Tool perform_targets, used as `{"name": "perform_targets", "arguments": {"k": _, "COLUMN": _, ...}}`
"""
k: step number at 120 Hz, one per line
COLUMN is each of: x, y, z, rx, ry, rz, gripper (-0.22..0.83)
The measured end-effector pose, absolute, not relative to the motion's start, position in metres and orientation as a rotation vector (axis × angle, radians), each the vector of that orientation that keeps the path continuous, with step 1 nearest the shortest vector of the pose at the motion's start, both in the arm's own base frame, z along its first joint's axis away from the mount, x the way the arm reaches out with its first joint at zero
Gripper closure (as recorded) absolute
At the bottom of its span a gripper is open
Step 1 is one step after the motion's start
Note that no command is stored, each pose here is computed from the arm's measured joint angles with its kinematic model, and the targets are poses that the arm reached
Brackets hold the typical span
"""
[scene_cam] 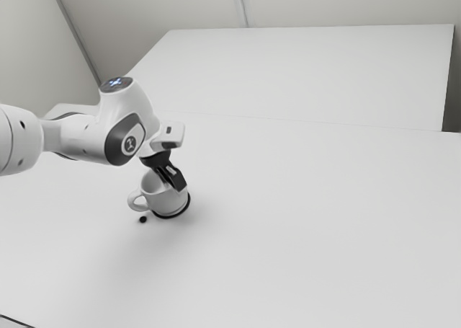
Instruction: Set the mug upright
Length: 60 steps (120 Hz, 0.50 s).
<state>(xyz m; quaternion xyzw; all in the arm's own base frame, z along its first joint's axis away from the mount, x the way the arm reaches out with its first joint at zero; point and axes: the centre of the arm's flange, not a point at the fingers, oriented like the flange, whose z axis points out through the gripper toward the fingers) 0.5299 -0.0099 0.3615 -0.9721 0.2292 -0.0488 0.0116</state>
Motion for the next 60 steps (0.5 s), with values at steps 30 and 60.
{"name": "perform_targets", "arguments": {"k": 30, "x": 0.569, "y": -0.015, "z": 0.454, "rx": -3.096, "ry": 0.616, "rz": -0.335, "gripper": 0.05}}
{"name": "perform_targets", "arguments": {"k": 60, "x": 0.644, "y": -0.018, "z": 0.512, "rx": -3.117, "ry": 0.575, "rz": -0.173, "gripper": 0.02}}
